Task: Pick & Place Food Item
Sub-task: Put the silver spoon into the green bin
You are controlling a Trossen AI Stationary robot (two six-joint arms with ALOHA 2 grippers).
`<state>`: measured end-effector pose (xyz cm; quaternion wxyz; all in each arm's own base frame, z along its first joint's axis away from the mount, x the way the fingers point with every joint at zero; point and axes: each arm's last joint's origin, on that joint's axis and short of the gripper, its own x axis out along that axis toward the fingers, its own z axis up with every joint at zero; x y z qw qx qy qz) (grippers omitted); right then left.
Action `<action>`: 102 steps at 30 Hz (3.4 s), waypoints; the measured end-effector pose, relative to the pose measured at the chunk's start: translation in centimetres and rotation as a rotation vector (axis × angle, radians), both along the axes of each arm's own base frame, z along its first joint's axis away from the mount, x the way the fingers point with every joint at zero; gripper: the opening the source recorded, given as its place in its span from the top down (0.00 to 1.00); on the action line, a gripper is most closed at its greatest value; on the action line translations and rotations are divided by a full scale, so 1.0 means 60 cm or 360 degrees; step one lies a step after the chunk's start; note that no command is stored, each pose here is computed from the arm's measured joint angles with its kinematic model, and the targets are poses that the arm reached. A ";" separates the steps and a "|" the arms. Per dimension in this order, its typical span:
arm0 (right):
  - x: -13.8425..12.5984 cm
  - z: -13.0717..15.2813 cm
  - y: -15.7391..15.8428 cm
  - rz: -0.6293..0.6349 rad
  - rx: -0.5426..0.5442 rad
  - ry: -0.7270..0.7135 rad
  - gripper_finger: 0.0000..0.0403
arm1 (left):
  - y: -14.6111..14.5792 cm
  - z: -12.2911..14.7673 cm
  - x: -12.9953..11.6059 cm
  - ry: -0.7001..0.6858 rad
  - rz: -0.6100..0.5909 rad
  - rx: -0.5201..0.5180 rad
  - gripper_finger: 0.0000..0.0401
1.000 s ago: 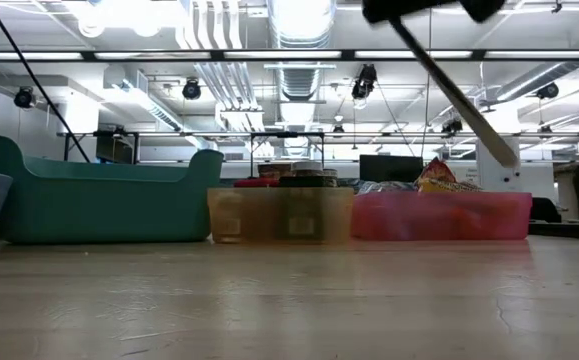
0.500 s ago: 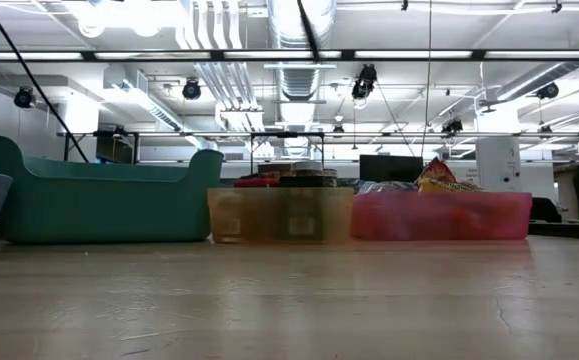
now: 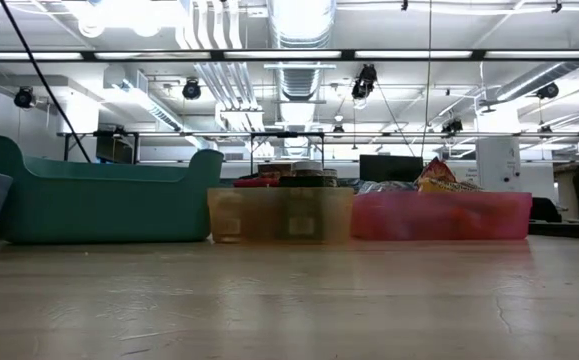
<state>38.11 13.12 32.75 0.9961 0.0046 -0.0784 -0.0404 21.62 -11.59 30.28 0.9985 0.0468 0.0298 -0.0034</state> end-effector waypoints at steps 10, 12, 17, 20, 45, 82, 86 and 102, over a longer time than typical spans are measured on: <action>0.000 0.004 0.004 0.0161 -0.0014 -0.0047 0.97 | -0.006 -0.005 0.028 -0.0026 0.0052 0.0020 0.32; 0.000 0.005 0.004 0.0182 -0.0012 -0.0054 0.97 | -0.007 -0.007 0.033 -0.0040 0.0058 0.0012 0.32; -0.001 0.005 0.006 0.0208 -0.0018 -0.0064 0.98 | -0.009 -0.013 0.043 -0.0046 0.0056 0.0019 0.32; -0.001 0.005 0.006 0.0208 -0.0020 -0.0064 0.98 | -0.010 -0.014 0.044 -0.0047 0.0042 0.0043 0.33; 0.003 -0.003 0.003 0.0278 -0.0025 0.0017 0.86 | -0.012 -0.006 0.042 0.0046 -0.0036 0.0019 1.00; -0.059 -0.052 -0.001 -0.0003 0.0170 0.0954 0.44 | 0.194 -0.017 -0.098 0.1388 0.1172 -0.0334 1.00; -0.067 -0.053 0.018 0.0047 0.0137 0.0969 0.44 | 0.221 -0.042 -0.101 0.1570 0.1139 -0.0357 1.00; -0.098 -0.035 0.051 0.0181 -0.0014 0.0957 0.44 | 0.274 -0.155 -0.070 0.1999 0.1177 -0.0509 1.00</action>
